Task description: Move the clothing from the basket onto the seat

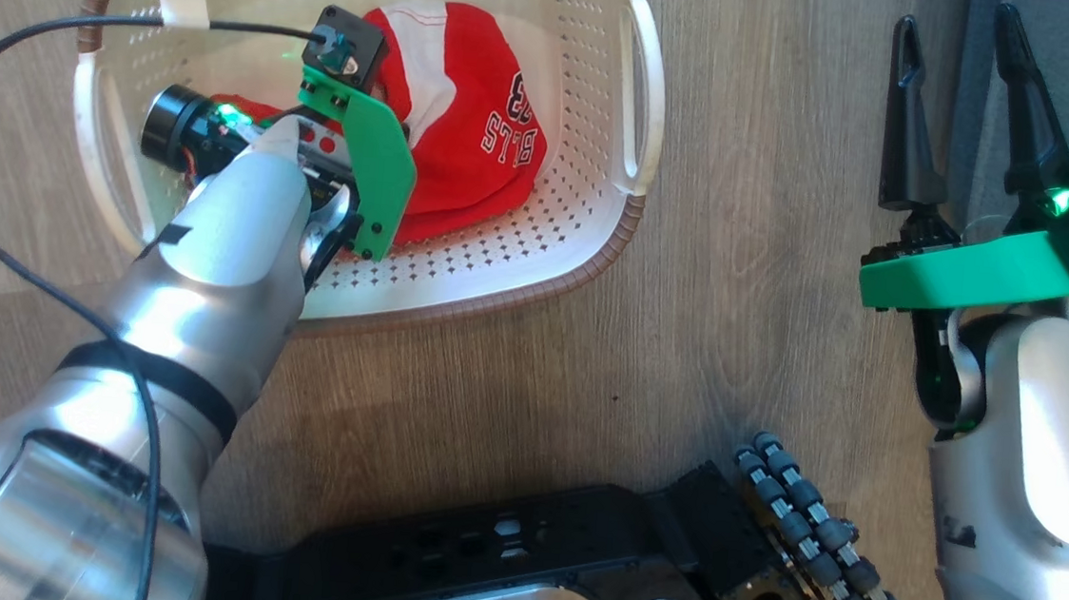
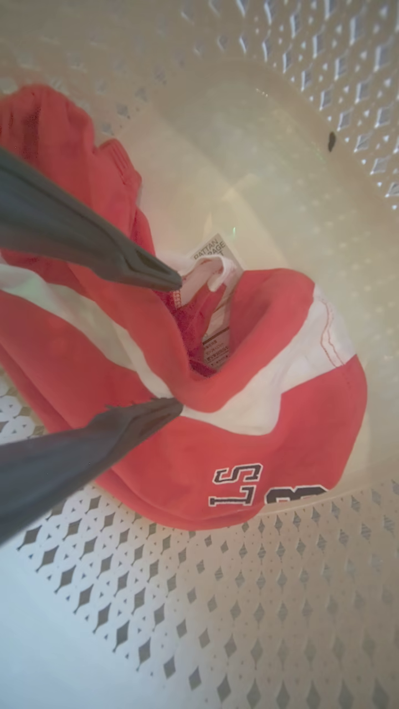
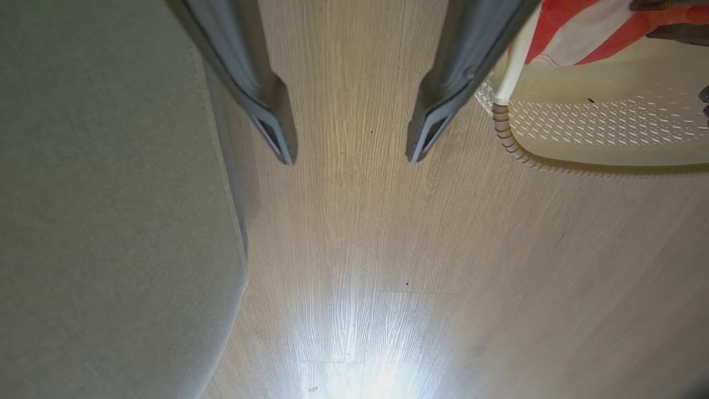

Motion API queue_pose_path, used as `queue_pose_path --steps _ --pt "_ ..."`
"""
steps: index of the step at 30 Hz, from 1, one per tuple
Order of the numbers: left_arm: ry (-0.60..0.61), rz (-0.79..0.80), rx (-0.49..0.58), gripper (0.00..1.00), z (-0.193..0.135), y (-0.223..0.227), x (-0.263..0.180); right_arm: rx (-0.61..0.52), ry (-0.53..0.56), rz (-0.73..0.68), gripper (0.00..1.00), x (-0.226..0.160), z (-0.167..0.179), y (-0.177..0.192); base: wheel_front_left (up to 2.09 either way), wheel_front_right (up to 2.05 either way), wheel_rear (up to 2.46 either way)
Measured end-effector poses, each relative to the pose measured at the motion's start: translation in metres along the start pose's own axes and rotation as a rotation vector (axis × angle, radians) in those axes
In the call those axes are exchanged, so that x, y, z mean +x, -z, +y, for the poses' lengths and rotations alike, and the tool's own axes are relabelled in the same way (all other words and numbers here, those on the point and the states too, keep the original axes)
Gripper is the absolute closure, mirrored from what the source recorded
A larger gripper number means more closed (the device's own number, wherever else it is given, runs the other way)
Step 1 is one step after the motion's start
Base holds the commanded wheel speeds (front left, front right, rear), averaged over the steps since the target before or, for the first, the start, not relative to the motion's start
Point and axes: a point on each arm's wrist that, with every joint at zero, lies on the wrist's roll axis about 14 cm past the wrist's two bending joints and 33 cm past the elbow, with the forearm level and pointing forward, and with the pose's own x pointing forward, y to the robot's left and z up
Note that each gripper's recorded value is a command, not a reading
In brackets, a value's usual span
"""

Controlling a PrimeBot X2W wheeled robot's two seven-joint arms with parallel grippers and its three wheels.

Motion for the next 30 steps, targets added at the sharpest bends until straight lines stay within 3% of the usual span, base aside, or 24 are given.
queue_pose_path --steps 9,10,11,12,19,30 --pt "0.019 0.028 0.005 0.0 -0.006 0.008 0.011 -0.004 0.012 0.025 0.0 -0.001 -0.005 0.01 0.0 0.0 0.0" --pt "0.02 0.032 0.004 0.29 -0.007 0.01 0.011 -0.004 0.013 0.027 0.0 -0.002 -0.005 0.011 0.0 0.0 0.0" --pt "0.021 0.036 0.008 0.71 -0.007 0.011 0.011 -0.004 0.013 0.027 0.0 -0.002 -0.005 0.011 0.0 0.0 0.0" --pt "0.021 0.037 0.007 1.0 -0.007 0.011 0.011 -0.002 0.014 0.026 0.0 -0.002 -0.006 0.011 0.0 0.0 0.0" --pt "0.049 -0.195 -0.049 1.0 -0.014 -0.044 -0.013 0.012 0.028 -0.026 0.0 -0.003 -0.008 -0.013 0.0 0.0 0.0" --pt "-0.059 -0.569 -0.119 1.0 -0.002 -0.105 -0.125 -0.001 0.005 -0.141 0.0 -0.038 0.005 -0.077 0.0 0.0 0.0"
